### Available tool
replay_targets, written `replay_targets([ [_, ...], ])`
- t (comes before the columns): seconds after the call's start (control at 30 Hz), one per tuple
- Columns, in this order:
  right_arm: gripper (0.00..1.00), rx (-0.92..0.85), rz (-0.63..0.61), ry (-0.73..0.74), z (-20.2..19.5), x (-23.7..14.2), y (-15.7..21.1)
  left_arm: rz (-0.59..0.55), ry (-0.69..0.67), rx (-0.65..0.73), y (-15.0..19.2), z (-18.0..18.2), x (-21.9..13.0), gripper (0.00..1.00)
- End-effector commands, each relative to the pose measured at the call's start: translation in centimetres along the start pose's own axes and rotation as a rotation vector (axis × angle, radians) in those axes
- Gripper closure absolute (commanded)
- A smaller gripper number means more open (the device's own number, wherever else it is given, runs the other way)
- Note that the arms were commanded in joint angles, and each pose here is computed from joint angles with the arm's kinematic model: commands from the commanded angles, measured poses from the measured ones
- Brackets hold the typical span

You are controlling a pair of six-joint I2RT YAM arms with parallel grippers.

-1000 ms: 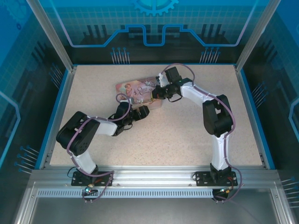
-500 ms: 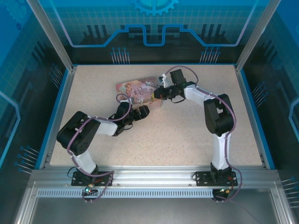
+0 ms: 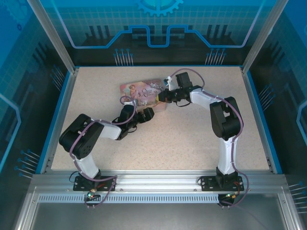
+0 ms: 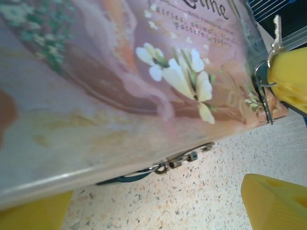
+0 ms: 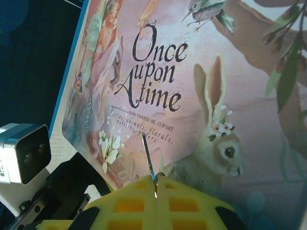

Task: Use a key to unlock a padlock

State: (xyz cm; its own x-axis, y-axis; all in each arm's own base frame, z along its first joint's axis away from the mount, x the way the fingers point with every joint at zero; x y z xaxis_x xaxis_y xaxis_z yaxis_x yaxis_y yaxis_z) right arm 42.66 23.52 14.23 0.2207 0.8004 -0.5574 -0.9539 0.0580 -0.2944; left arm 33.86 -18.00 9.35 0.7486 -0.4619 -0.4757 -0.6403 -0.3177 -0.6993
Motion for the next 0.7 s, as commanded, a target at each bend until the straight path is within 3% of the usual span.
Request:
replay_targets([
  [0.0,1.0,0.186,0.124,0.192,-6.1,1.2,4.0,-0.111,0.049,0.069,-1.2,-0.9,0.5,0.09],
  [0.4,1.0,0.184,0.12,0.179,-6.0,1.2,3.9,-0.132,0.087,0.108,-0.9,-1.6,1.6,0.12],
  [0.67,1.0,0.184,0.12,0.173,-5.9,1.3,3.9,-0.135,0.137,0.101,-1.3,-2.6,1.3,0.28],
])
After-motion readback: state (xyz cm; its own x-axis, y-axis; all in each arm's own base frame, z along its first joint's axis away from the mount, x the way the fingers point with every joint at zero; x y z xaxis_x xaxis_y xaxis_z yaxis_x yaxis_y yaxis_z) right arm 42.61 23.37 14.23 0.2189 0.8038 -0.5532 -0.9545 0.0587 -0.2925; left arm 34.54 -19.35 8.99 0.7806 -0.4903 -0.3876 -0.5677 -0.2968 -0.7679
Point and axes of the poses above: each hand's point on the last joint's axis, 136 mm out from that joint toward the fingers, its own x axis out along the fingers, its own z axis along the line the jaws close on, y = z × x, the point moved 7 cm from there along -x, back along the fingers, and after that the axes turned 10 degrees about x, right-handed, at the moved point
